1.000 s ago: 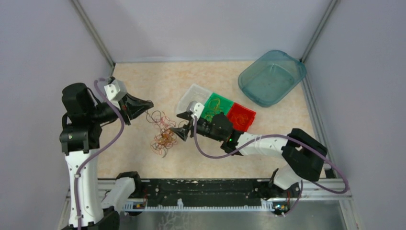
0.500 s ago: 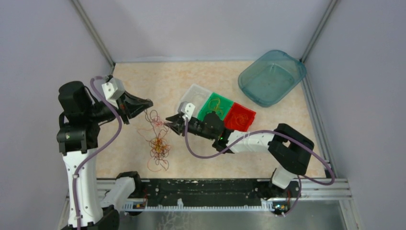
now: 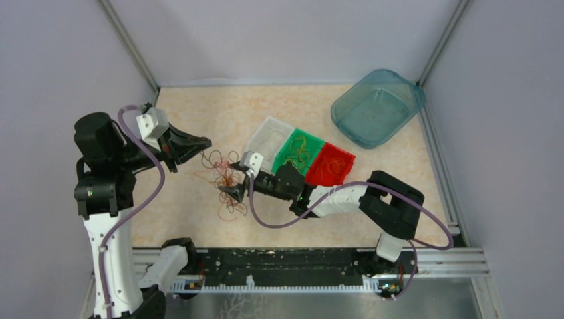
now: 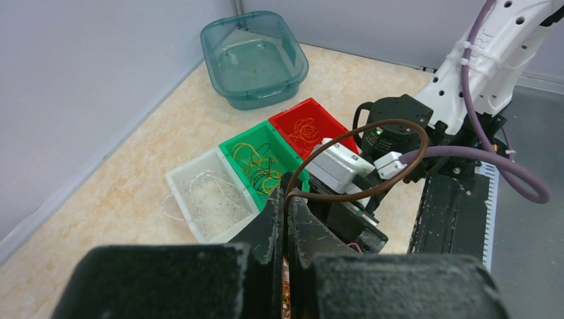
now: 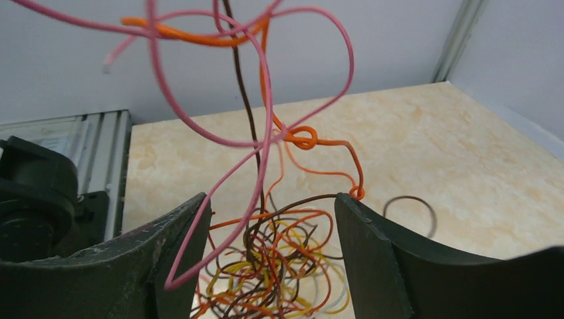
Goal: Untangle the cables
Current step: Untie the cable.
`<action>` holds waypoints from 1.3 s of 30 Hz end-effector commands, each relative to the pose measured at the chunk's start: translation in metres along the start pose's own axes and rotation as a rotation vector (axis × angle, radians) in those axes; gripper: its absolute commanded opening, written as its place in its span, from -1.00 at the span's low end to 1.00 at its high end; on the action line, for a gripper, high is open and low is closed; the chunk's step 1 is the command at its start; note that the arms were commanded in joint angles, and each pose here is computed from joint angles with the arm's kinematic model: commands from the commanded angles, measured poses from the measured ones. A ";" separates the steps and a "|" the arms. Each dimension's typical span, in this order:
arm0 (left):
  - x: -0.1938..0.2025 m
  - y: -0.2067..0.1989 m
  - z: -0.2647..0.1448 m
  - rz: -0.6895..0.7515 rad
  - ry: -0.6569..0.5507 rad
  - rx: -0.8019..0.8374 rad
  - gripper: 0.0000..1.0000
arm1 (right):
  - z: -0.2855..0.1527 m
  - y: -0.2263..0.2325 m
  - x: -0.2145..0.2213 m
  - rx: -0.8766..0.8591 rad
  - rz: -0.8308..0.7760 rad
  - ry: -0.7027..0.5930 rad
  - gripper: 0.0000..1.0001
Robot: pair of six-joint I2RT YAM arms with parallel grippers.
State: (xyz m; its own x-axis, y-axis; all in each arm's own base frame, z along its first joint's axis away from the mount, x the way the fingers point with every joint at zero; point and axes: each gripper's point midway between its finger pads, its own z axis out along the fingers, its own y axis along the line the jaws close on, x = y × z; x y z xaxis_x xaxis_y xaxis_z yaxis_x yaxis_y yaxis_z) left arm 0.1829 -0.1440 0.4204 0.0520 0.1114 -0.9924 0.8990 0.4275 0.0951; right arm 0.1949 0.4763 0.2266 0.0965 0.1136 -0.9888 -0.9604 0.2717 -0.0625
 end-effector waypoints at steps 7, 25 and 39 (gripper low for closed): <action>-0.017 -0.016 -0.003 0.044 -0.031 0.061 -1.00 | -0.013 -0.013 -0.063 0.067 -0.058 -0.179 0.31; -0.021 -0.020 -0.002 0.038 -0.043 0.090 -1.00 | -0.040 -0.001 -0.068 -0.062 -0.031 -0.132 0.39; -0.033 -0.030 -0.006 0.043 -0.057 0.106 -1.00 | -0.006 -0.017 -0.065 -0.004 -0.025 -0.200 0.35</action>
State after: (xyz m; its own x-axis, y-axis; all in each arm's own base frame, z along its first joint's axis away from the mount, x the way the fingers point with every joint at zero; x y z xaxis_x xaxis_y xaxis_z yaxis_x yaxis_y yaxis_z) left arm 0.1629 -0.1518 0.4410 0.0872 0.0835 -0.9927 0.9280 0.3557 0.1114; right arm 0.1941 0.4571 0.2249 0.0881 0.1139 -0.9896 -0.9727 0.2240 -0.0608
